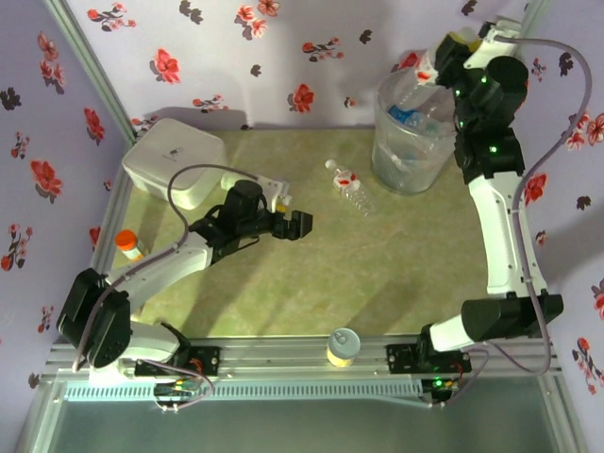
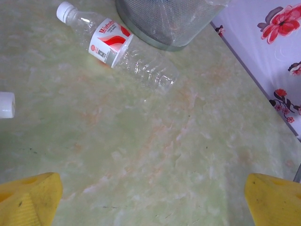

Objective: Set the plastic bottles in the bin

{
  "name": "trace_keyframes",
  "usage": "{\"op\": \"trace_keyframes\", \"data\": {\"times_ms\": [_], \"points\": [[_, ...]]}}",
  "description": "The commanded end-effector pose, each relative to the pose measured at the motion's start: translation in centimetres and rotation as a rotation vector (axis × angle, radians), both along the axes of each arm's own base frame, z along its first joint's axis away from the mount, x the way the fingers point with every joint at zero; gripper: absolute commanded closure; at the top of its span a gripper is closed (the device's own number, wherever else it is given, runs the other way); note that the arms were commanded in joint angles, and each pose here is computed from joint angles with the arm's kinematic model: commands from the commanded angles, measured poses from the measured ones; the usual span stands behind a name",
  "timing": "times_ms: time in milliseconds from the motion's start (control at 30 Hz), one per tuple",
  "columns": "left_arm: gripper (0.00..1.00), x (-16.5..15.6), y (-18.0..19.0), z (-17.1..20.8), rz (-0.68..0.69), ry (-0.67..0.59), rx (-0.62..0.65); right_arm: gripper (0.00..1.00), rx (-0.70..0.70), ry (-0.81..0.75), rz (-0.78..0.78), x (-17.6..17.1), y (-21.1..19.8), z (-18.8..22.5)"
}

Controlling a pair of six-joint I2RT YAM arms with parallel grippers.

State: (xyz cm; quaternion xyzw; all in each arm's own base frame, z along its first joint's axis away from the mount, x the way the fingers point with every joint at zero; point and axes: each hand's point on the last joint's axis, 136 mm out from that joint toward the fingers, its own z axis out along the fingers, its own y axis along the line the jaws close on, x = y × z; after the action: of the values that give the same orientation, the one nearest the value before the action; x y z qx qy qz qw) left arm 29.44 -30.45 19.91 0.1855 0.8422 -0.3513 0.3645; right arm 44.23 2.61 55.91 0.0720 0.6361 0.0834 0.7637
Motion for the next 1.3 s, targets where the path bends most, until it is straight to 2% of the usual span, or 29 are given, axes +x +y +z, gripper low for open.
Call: {"op": "trace_keyframes", "data": {"times_ms": [0,100,233,533,667,867,967,1100,1267], "points": [[0.00,0.4,0.2,0.3,0.021,-0.009,-0.015,0.81,-0.072,-0.004,-0.143,1.7,-2.4,-0.8],[0.00,0.4,0.3,0.1,0.022,-0.006,-0.012,0.81,-0.125,0.027,-0.128,3.4,-2.0,-3.3],[0.00,0.4,0.3,0.0,0.024,0.000,-0.009,0.80,-0.144,0.145,-0.080,5.8,-1.2,-8.0],[0.00,0.3,1.4,-0.7,0.049,0.011,0.016,0.80,-0.082,0.426,-0.003,6.0,-0.2,-17.1],[0.00,0.5,1.3,-0.8,0.050,0.014,0.018,0.80,-0.068,0.449,-0.018,5.2,-1.0,-17.5],[0.00,0.7,1.1,-1.2,0.049,0.021,0.023,0.81,-0.061,0.418,-0.043,3.3,-2.5,-13.1],[0.00,0.9,0.9,-1.5,0.051,0.030,0.017,0.81,-0.076,0.441,-0.050,3.0,-2.9,-12.4],[0.00,1.0,0.5,-1.6,0.045,0.037,0.006,0.81,-0.059,0.543,-0.038,3.9,-3.4,-15.0],[0.00,0.6,0.8,-1.7,0.041,0.041,0.015,0.81,0.037,0.678,0.057,5.1,-2.2,-20.0]]}}
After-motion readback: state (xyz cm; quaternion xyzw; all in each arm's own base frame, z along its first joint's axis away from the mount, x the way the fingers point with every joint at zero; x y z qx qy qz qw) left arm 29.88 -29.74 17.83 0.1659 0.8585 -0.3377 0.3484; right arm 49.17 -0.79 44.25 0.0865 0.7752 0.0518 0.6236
